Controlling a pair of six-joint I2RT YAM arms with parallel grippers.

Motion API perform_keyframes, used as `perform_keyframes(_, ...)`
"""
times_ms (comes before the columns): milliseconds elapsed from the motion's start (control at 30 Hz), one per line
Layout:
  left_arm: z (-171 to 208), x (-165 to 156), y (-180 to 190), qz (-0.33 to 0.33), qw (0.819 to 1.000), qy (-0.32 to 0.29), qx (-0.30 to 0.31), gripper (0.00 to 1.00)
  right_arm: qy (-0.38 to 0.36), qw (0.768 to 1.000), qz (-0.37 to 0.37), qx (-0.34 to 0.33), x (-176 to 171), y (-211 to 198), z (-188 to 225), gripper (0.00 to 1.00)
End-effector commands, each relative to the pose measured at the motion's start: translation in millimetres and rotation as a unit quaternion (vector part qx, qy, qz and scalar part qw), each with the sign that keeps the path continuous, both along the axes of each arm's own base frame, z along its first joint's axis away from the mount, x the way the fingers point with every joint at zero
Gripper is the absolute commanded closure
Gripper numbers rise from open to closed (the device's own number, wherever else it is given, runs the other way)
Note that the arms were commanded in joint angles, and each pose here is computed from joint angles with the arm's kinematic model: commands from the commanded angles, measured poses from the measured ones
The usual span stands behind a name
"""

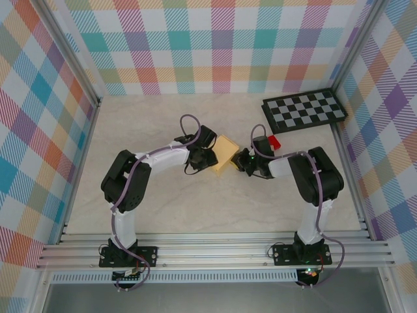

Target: Fold the paper box

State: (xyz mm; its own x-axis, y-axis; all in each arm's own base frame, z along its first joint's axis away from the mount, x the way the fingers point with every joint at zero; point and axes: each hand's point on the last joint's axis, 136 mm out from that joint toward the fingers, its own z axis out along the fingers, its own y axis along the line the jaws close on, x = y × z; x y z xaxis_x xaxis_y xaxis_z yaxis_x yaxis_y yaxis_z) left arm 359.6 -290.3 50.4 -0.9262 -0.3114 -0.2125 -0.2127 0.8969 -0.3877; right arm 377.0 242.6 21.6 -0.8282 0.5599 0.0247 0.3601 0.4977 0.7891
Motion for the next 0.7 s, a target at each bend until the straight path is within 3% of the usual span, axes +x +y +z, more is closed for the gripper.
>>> perform_keyframes(0, -52.4, -42.0, -12.8, -0.045, 0.995, 0.090, 0.008, 0.64, 0.042, 0.994, 0.087, 0.044, -41.4, 64.4, 4.4, 0.90)
perform_keyframes(433, -51.8, -41.3, -10.9, -0.019, 0.996, 0.088, 0.004, 0.64, 0.061, 0.988, 0.122, 0.074, -73.5, 109.3, 39.0, 0.90)
perform_keyframes(667, -52.2, -40.9, -8.3, -0.006, 0.996, 0.087, 0.007, 0.64, 0.074, 0.987, 0.116, 0.078, -87.3, 105.8, 40.3, 0.90)
